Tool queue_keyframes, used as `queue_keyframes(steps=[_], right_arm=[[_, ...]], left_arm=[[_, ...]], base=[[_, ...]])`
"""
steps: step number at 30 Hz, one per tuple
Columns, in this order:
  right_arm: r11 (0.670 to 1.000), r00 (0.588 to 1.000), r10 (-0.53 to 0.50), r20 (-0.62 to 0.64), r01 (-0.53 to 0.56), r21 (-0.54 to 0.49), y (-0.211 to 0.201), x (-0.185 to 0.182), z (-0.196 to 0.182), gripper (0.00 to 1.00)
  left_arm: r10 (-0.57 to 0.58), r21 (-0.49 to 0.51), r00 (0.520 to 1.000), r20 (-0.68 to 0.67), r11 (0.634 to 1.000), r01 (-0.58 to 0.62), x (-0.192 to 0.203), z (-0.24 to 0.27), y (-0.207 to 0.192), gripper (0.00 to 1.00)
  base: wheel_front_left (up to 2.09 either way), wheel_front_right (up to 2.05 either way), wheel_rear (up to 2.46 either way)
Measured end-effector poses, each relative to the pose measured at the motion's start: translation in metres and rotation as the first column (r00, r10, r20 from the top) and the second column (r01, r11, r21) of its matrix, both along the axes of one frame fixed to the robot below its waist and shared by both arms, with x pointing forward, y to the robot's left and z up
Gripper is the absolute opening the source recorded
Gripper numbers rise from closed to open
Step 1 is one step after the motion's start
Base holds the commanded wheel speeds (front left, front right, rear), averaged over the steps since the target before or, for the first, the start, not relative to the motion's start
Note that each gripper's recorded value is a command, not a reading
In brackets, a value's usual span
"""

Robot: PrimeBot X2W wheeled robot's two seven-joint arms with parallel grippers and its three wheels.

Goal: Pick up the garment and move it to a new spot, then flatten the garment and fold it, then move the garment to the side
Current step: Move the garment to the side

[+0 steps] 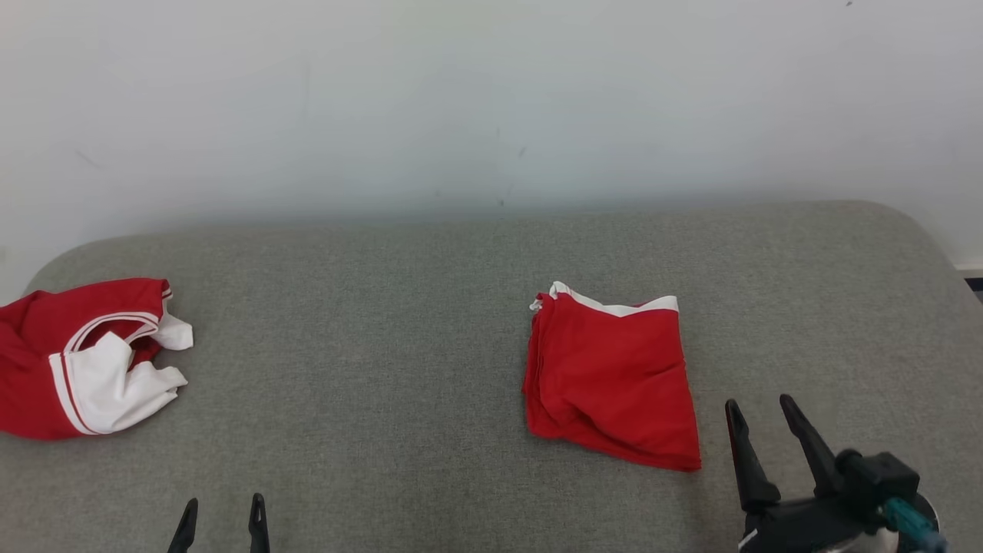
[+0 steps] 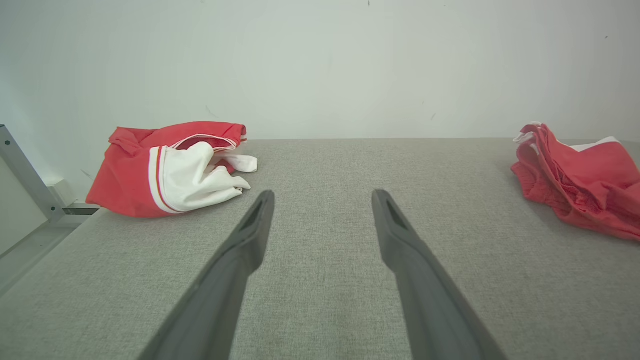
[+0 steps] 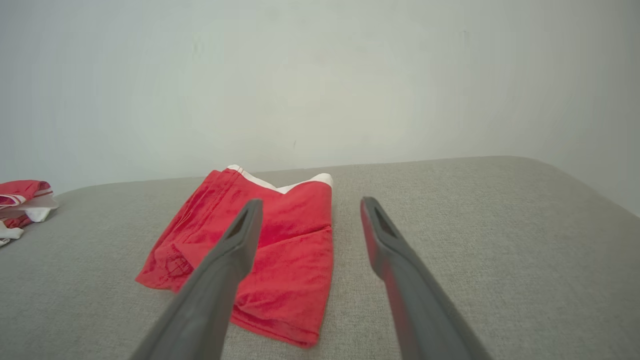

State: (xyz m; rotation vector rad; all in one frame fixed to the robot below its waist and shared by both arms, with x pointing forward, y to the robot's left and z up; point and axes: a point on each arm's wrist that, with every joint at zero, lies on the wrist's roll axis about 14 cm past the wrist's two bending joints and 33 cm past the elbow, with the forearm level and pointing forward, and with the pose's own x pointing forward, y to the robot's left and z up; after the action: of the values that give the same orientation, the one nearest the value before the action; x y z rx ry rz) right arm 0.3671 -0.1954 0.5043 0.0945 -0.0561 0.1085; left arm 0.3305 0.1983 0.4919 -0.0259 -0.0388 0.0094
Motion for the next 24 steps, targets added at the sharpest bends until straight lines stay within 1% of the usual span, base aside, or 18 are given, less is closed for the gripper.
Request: queue_keyframes(steps=[4,5,11,12,16,20,24], right_arm=[[0.999,0.999,0.019,-0.030,-0.020,-0.033,-0.001,0.017,-0.002,1.00],[0.999,0.999,0.021,-0.044,-0.022,-0.024,-0.001,0.028,-0.001,1.00],[0.995,0.985,0.053,-0.165,-0.066,-0.071,0.005,0.058,-0.018,1.00],[0.994,0.979,0.050,-0.197,-0.067,-0.084,0.003,0.063,-0.023,1.00],[0.993,0.964,0.035,-0.265,-0.064,-0.102,-0.002,0.079,-0.038,1.00],[0.992,0.939,0.026,-0.344,-0.066,-0.105,-0.002,0.091,-0.059,1.00],[0.993,0.913,0.034,-0.406,-0.075,-0.087,0.006,0.101,-0.078,1.00]], left_arm=[[0.000,0.002,1.000,0.011,1.000,0.000,0.003,0.004,0.000,1.00],[-0.002,0.005,1.000,0.010,1.000,0.002,0.003,0.003,-0.001,1.00],[0.010,0.012,1.000,0.004,1.000,-0.010,0.003,0.002,0.001,1.00],[0.012,0.014,1.000,0.004,1.000,-0.012,0.003,0.002,0.002,1.00],[0.021,0.017,1.000,-0.001,1.000,-0.021,0.008,0.001,0.004,1.00],[0.026,0.016,1.000,-0.010,1.000,-0.026,0.013,-0.002,0.004,1.00],[0.032,0.018,0.999,-0.019,0.999,-0.032,0.022,-0.004,0.007,1.00]], base=[[0.00,0.00,0.00],[0.00,0.00,0.00],[0.00,0.00,0.00],[0.00,0.00,0.00],[0.00,0.00,0.00],[0.00,0.00,0.00],[0.00,0.00,0.00]])
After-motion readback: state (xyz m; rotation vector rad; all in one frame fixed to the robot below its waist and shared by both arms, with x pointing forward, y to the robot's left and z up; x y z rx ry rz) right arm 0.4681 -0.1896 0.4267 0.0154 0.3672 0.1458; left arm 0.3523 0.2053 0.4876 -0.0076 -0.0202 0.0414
